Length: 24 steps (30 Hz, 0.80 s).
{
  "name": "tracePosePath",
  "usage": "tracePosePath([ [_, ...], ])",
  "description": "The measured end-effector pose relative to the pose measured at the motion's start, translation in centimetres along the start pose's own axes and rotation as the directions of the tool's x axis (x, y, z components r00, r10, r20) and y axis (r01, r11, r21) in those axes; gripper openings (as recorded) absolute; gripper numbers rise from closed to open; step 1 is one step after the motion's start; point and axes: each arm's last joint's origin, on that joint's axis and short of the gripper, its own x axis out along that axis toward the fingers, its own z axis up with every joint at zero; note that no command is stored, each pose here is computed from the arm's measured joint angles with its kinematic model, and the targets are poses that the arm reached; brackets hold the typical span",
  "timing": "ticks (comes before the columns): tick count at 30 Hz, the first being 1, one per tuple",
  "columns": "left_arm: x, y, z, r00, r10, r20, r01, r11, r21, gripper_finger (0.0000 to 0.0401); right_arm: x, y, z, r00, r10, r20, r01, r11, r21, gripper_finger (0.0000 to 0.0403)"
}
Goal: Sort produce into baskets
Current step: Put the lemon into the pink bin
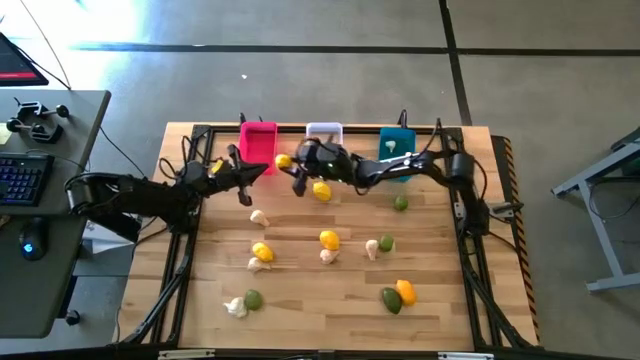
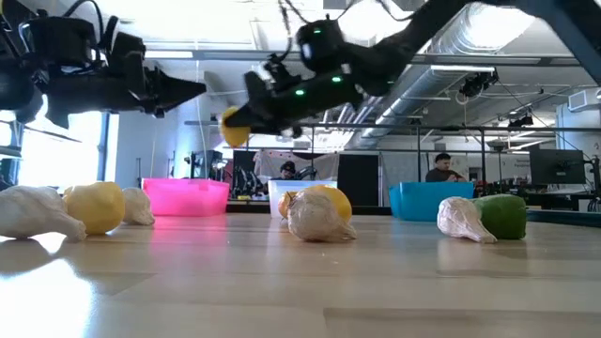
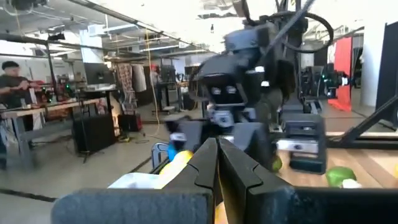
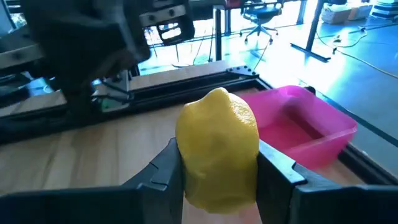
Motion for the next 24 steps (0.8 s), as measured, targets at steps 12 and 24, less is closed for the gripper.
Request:
tracePosePath([
  [12, -0.4, 0.0, 1.6, 0.994, 0.002, 0.105, -0.007, 0.999, 0.050, 0.0000, 7.6, -2.5, 1.4, 0.998, -0.054, -0.039, 0.058, 0.993, 0.100, 0.0124],
  [24, -0.9, 0.3, 2.0, 0.994, -0.018, 0.104, 0.011, 0.998, 0.062, 0.0000, 10.8, -4.3, 0.0, 0.987, -0.079, -0.138, 0.098, 0.986, 0.135, 0.0124],
])
